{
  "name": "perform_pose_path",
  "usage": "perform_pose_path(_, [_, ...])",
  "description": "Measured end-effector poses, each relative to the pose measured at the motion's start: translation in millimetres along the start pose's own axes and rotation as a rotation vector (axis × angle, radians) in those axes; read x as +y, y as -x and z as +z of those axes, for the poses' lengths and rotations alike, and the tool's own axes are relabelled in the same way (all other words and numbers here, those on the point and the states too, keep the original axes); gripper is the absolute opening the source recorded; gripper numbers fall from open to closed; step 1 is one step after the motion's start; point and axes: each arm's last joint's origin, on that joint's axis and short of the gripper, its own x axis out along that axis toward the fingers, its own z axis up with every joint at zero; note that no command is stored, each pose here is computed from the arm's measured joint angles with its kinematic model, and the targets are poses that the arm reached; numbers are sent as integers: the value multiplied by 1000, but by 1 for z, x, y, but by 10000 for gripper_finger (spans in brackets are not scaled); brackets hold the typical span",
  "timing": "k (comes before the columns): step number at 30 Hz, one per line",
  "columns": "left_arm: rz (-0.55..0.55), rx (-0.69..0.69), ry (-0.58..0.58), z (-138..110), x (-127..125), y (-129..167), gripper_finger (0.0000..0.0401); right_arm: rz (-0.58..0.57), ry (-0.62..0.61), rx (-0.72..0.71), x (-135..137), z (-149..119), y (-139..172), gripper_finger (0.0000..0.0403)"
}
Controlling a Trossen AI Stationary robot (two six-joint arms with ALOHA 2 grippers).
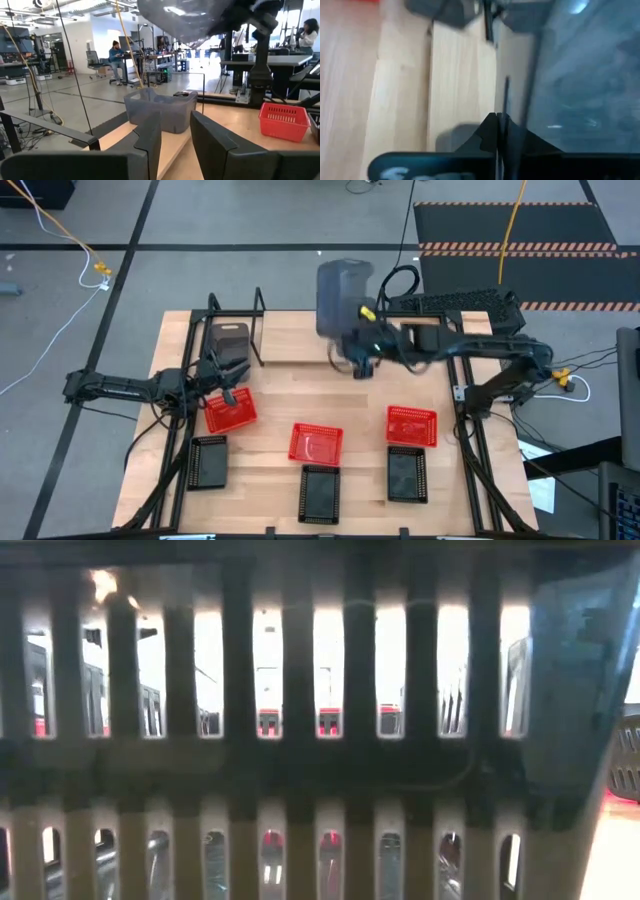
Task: Stack baskets on shelf by color
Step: Stack the bottom transparent black bin on top of the transparent black bin on the shelf
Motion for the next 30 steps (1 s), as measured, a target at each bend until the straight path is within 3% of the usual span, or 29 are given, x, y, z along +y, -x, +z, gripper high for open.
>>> perform_pose_path(8, [7, -1, 9, 0, 1, -1, 106, 195, -147, 307, -54, -16, -55, 0])
perform_pose_path(12, [15, 0, 14, 0, 1, -1, 106, 300, -169, 448, -55, -34, -89, 0])
perform_pose_path(17, [13, 9, 7, -1, 1, -1, 106, 378, -137, 603, -45, -48, -104, 0])
perform_pose_path(30, [21, 17, -4, -2, 1, -1, 106, 462, -155, 603, -40, -49, -104, 0])
